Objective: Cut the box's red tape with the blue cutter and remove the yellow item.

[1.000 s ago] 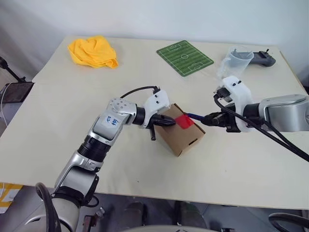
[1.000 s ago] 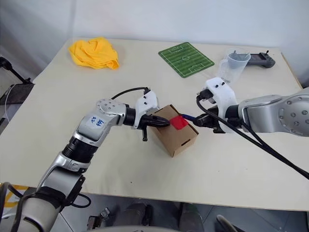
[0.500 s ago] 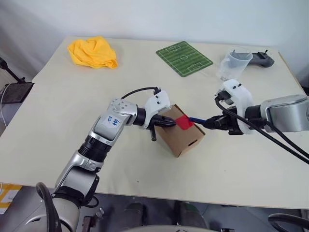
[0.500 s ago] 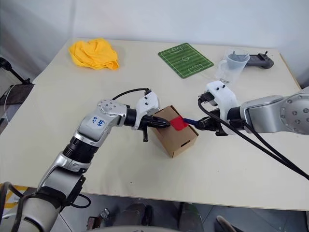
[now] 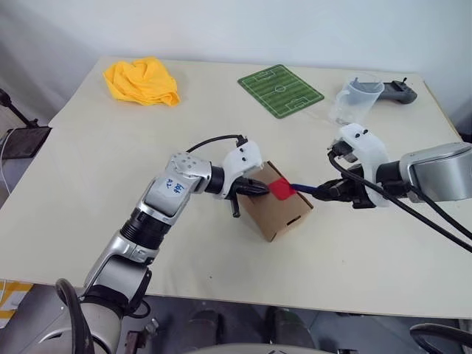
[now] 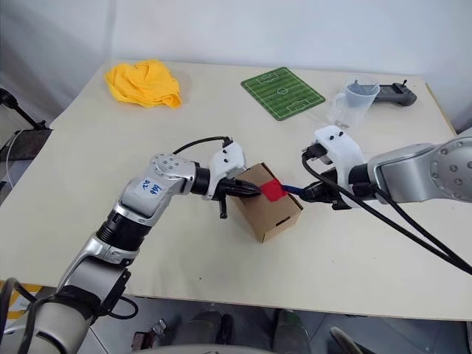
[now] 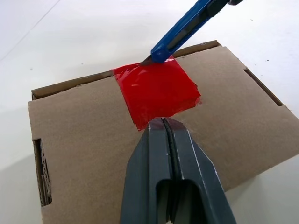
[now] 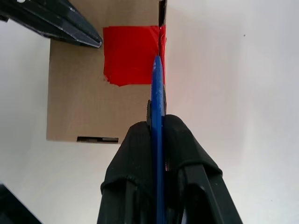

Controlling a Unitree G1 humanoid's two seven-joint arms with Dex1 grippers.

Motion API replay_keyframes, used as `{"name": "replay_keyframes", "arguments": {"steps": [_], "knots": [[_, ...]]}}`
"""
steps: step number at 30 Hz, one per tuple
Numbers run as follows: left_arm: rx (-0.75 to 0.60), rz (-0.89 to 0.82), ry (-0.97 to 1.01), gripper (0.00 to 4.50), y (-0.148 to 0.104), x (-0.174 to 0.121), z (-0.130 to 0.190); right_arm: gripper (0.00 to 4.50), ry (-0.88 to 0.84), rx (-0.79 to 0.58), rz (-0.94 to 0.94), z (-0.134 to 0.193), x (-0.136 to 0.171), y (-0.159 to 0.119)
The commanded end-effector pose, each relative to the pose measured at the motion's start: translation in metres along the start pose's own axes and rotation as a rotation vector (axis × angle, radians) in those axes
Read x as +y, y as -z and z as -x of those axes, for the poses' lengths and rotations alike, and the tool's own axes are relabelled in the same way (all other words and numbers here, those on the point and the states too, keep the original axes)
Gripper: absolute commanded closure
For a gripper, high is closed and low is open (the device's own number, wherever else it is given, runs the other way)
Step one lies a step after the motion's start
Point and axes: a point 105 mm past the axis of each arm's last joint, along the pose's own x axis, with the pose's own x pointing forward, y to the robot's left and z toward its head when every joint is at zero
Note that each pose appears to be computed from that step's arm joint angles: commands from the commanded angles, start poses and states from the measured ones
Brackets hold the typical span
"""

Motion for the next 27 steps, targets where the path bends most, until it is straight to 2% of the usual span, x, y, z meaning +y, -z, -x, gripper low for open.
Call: {"name": "replay_keyframes", "arguments": {"steps": [1,20,27], "knots": [[0.058,0.040,0.018,4.50,0.017,-0.005,-0.006,4.39,-0.082,0.115,-0.009,-0.004,0.014,0.022],[0.105,0.050,0.065,4.50,0.024,-0.013,-0.008,4.39,-0.150,0.230,-0.075,-0.003,0.014,0.044],[0.134,0.063,0.081,4.50,0.029,-0.018,-0.010,4.39,-0.197,0.325,-0.117,0.006,0.016,0.055]]}}
